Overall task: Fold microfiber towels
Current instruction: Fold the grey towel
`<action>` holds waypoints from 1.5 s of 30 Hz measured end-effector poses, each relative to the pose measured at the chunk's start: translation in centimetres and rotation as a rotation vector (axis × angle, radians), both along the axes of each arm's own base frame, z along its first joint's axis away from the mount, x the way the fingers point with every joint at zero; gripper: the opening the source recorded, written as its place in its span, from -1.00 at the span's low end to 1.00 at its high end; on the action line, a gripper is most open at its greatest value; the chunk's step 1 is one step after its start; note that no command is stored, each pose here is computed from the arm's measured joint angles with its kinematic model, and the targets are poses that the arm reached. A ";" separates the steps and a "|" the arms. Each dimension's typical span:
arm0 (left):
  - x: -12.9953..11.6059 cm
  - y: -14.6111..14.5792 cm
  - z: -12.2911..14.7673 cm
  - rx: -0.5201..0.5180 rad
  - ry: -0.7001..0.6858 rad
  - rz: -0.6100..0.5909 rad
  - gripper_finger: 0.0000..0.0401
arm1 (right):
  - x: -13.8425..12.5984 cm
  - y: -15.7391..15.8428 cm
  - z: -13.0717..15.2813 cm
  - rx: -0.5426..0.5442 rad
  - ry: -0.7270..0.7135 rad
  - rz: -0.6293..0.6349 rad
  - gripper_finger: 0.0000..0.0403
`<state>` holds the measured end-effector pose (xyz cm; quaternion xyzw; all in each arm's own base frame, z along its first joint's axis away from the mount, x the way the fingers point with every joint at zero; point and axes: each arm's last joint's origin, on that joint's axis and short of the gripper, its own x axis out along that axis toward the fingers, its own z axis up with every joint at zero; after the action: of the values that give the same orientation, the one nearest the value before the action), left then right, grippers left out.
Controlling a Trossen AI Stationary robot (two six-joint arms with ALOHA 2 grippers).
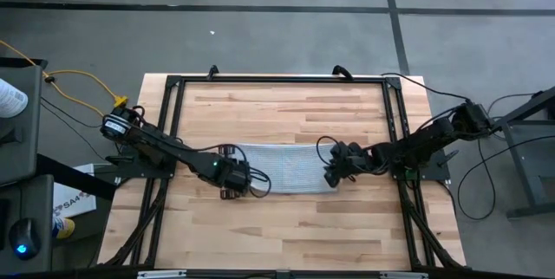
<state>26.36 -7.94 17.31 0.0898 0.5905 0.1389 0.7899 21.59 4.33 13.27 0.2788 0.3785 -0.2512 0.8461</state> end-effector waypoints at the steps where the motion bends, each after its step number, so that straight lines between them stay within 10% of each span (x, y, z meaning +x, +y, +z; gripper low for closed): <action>1: -0.2 0.1 -0.2 0.028 0.007 -0.002 -0.57 | 0.1 -0.1 0.0 -0.015 -0.006 0.001 -0.16; 17: 0.6 6.0 -0.6 0.220 0.091 0.004 -0.57 | 0.6 -4.7 0.1 -0.116 0.055 0.004 -0.16; 26: 1.6 10.4 -0.7 -0.005 0.066 -0.036 -0.57 | 0.5 -6.3 0.0 -0.170 0.097 0.060 -0.16; 45: 1.1 13.5 -0.8 -0.126 0.069 -0.041 -0.57 | -1.3 -7.9 -0.9 -0.122 0.295 0.027 -0.16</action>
<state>27.51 5.57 16.54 0.0568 0.6230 0.0818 0.7758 20.27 -3.59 12.41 0.1818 0.4866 -0.3005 0.7999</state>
